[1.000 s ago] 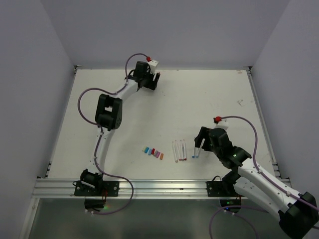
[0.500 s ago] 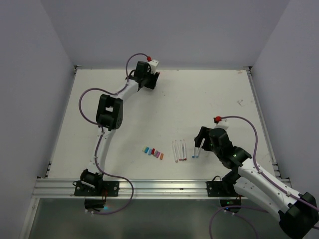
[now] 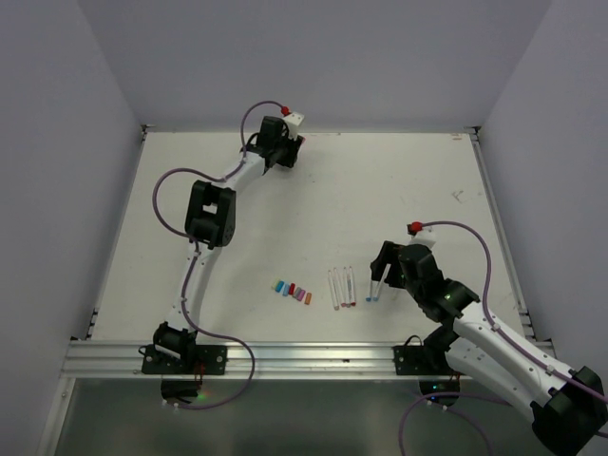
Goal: Open the pen caps
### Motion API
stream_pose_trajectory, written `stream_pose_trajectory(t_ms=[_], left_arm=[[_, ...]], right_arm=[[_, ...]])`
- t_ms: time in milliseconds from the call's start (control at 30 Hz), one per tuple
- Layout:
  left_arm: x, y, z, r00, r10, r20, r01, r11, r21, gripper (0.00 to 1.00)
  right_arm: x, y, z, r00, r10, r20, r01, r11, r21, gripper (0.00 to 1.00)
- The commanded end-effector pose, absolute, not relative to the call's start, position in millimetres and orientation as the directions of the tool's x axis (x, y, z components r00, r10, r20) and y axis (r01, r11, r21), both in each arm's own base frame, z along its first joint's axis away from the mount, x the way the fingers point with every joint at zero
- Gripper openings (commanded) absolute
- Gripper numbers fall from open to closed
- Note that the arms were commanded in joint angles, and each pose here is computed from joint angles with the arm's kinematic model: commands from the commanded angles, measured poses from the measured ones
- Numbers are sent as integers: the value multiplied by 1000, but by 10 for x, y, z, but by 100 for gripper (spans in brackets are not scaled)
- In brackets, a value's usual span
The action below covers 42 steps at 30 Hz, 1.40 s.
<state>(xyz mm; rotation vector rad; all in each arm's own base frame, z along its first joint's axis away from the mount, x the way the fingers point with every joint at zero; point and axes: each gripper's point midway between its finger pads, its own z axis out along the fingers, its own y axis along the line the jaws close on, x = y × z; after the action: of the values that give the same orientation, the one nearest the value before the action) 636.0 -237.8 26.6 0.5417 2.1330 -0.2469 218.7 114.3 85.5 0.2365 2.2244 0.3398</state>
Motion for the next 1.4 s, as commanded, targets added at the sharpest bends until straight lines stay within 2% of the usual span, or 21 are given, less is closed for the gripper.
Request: stream_pose_trajectory(t_ms=[0, 33, 333, 600, 800, 867, 900, 967, 1067, 1233, 1300, 1333, 1367], left_arm=[[6389, -2350, 194, -496, 326, -805, 472, 879, 65, 49], [6375, -2341, 176, -501, 329, -800, 472, 879, 66, 45], [6288, -2256, -20, -541, 359, -760, 466, 881, 85, 35], [6255, -2279, 59, -548, 340, -765, 468, 882, 57, 0], [6188, -2370, 347, -515, 265, -815, 474, 880, -14, 0], [6226, -2394, 693, -456, 219, -862, 475, 880, -28, 0], [6145, -2401, 664, -465, 206, -861, 479, 876, -49, 0], [6178, -2455, 1126, -383, 122, -916, 476, 875, -83, 0], [6073, -2508, 1396, -349, 78, -934, 503, 856, -116, 0], [5762, -2586, 1672, -372, -8, -928, 537, 814, -222, 0], [5520, -2659, 1611, -416, -71, -907, 559, 767, -316, 0], [5397, -2685, 1791, -407, -111, -907, 576, 739, -350, 0], [5134, -2734, 1590, -504, -158, -849, 559, 689, -461, 0]], right_arm=[[2236, 1162, 894, -598, 302, -742, 51, 939, 341, 75], [2236, 1166, 886, -599, 301, -742, 50, 939, 340, 75], [2241, 1168, 907, -598, 306, -741, 52, 937, 346, 75], [2238, 1176, 919, -600, 308, -738, 52, 936, 348, 75], [2233, 1179, 934, -607, 305, -734, 53, 937, 345, 75], [2228, 1173, 953, -608, 304, -733, 55, 938, 343, 75], [2231, 1176, 971, -605, 305, -735, 54, 937, 345, 75], [2232, 1172, 1002, -604, 307, -736, 54, 937, 345, 75], [2219, 1176, 1021, -608, 306, -732, 53, 936, 348, 75], [2211, 1245, 1047, -624, 310, -717, 36, 929, 369, 75], [2211, 1330, 1067, -634, 318, -705, 13, 916, 401, 75], [2239, 1380, 1112, -625, 327, -708, -3, 907, 421, 75], [2248, 1420, 1111, -632, 332, -701, -9, 901, 435, 75]])
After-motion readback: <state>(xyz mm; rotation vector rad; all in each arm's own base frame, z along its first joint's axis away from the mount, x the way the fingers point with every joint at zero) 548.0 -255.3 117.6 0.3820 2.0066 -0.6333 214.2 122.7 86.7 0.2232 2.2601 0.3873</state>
